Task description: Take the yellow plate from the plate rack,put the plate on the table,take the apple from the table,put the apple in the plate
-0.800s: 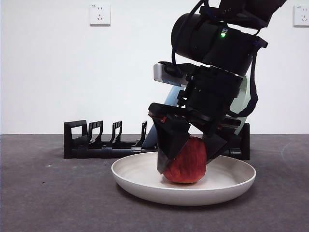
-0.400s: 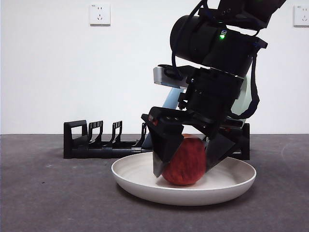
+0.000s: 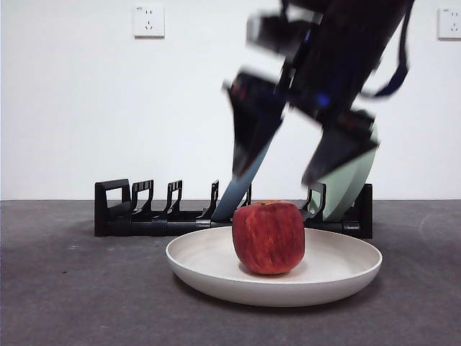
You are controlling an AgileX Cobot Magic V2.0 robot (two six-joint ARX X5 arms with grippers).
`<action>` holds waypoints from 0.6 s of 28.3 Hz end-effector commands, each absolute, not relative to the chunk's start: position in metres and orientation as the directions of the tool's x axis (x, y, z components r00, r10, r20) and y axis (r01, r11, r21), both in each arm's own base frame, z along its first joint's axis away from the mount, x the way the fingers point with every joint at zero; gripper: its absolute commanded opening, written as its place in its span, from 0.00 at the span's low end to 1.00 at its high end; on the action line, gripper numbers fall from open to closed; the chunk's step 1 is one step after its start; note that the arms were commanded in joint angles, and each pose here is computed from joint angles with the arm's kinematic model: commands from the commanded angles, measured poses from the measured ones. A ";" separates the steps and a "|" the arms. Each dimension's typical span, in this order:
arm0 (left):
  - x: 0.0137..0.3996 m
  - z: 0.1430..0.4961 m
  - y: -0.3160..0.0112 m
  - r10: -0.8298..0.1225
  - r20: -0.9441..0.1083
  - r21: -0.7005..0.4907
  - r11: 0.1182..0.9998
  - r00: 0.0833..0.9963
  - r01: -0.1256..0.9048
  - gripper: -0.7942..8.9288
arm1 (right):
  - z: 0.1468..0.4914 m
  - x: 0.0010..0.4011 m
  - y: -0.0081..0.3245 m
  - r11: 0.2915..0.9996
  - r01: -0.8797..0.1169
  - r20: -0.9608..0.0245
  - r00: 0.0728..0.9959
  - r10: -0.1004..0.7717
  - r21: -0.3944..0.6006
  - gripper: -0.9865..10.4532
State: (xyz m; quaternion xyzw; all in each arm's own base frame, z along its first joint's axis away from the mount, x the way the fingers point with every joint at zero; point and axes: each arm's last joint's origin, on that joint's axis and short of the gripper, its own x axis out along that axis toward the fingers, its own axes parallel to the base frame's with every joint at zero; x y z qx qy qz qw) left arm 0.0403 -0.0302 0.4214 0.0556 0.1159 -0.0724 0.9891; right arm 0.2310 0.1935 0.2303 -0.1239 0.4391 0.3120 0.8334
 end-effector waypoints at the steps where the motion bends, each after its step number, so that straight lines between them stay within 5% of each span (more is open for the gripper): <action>1: 0.048 0.420 -0.047 -0.145 -0.265 0.131 0.974 0.953 0.184 0.47 | 0.255 0.221 0.185 0.774 -0.629 -0.761 0.468 0.449 0.070 0.55; 5: 0.061 0.418 -0.077 -0.189 -0.304 0.211 0.943 0.934 0.259 0.41 | 0.289 0.202 0.170 0.769 -0.636 -0.680 0.533 0.504 0.071 0.46; 9: 0.074 0.415 -0.109 -0.260 -0.339 0.292 0.885 0.904 0.363 0.08 | 0.316 0.183 0.154 0.764 -0.642 -0.594 0.588 0.549 0.071 0.24; 12: 0.084 0.411 -0.133 -0.318 -0.363 0.335 0.833 0.876 0.441 0.07 | 0.333 0.170 0.143 0.760 -0.647 -0.530 0.622 0.577 0.068 0.09; 17: 0.114 0.401 -0.156 -0.402 -0.429 0.304 0.780 0.809 0.548 0.07 | 0.354 0.148 0.120 0.763 -0.645 -0.441 0.674 0.592 0.039 0.07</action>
